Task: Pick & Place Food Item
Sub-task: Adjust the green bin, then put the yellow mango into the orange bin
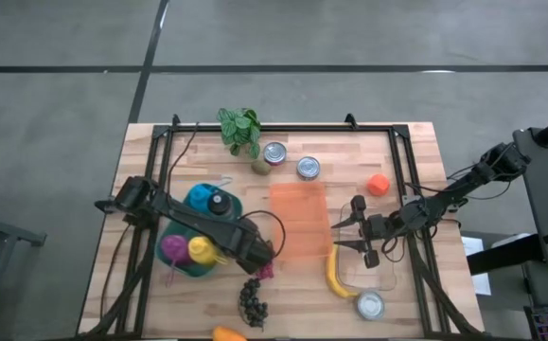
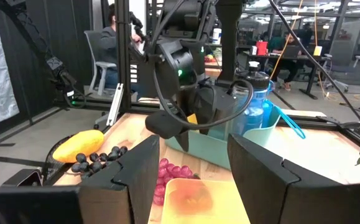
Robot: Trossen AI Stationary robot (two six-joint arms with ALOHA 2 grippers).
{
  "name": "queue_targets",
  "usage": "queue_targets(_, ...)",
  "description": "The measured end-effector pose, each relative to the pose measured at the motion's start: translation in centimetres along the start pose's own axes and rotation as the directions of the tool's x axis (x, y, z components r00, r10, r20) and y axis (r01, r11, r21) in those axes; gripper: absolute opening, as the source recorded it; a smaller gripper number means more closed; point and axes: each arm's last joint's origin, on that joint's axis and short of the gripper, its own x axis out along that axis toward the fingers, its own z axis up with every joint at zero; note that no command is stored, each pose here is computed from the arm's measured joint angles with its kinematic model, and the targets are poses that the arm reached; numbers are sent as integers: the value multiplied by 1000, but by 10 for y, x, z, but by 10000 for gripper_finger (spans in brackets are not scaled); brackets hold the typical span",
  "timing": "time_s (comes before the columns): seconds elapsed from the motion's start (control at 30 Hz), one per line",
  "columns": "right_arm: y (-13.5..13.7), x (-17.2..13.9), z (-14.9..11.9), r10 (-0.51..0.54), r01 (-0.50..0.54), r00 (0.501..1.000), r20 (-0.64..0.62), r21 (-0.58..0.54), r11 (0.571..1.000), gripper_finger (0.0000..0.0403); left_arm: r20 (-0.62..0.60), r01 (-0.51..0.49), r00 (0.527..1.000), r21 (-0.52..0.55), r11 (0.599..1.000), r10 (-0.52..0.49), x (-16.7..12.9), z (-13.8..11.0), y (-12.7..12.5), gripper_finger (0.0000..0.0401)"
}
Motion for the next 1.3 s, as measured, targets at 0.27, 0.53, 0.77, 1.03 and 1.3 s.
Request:
queue_targets(0.27, 0, 0, 0, 0, 0, 1000, 0, 0, 1000, 189, 24, 61, 998, 25, 998, -62, -4, 4, -6, 269)
queue_targets(0.53, 0, 0, 0, 0, 0, 1000, 0, 0, 1000, 189, 40, 118, 992, 44, 992, -120, -4, 7, -11, 269)
queue_targets(0.77, 0, 0, 0, 0, 0, 1000, 0, 0, 1000, 189, 15, 109, 994, 42, 993, -109, -9, 6, -5, 269)
queue_targets(1.03, 0, 0, 0, 0, 0, 1000, 0, 0, 1000, 189, 31, 143, 989, 26, 989, -144, -47, 2, 24, 269)
queue_targets(1.3, 0, 0, 0, 0, 0, 1000, 0, 0, 1000, 189, 173, 312, 938, -39, 949, -301, -106, -13, 68, 269)
